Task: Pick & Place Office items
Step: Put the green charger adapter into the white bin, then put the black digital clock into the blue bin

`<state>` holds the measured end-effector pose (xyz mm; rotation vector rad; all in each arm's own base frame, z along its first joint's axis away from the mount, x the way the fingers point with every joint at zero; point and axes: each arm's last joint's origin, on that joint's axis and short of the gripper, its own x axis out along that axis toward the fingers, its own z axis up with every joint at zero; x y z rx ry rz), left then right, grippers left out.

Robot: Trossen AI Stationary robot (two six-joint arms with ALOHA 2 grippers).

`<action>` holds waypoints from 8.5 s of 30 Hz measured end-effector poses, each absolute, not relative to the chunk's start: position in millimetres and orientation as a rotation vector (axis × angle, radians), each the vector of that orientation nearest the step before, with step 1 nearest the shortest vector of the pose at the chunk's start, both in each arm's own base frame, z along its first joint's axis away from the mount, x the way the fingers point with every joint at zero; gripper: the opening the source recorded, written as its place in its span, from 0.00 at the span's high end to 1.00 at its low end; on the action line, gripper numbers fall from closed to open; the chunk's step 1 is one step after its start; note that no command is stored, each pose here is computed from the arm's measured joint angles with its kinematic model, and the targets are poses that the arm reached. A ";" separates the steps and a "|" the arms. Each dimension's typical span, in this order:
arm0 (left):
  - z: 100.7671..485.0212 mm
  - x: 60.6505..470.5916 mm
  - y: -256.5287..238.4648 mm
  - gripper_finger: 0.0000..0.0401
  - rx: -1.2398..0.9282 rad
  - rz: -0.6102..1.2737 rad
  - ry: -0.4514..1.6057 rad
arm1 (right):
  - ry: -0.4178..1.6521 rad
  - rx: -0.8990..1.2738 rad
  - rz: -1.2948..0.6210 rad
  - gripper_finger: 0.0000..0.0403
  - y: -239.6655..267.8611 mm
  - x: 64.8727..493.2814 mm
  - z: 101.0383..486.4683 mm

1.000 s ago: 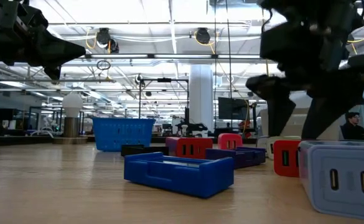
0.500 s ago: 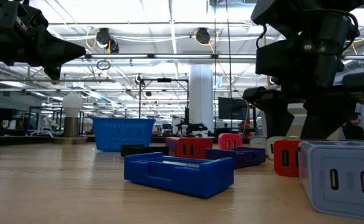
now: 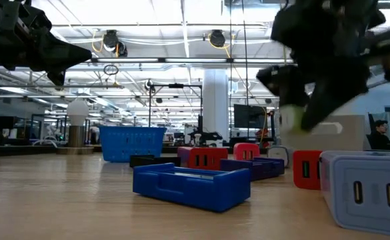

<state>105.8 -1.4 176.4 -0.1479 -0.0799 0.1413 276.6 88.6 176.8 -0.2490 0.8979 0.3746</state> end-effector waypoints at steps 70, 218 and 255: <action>174.3 105.9 -1.4 0.94 -0.145 0.143 -0.059 | -0.101 -0.164 -0.127 0.68 13.8 96.3 225.9; 170.7 106.0 -1.4 0.94 -0.147 0.146 -0.021 | -0.160 -0.035 -0.127 1.00 -27.8 91.6 184.2; 259.2 292.8 -30.2 0.94 0.103 -0.147 0.867 | -0.142 0.006 -0.121 1.00 -27.7 92.0 182.1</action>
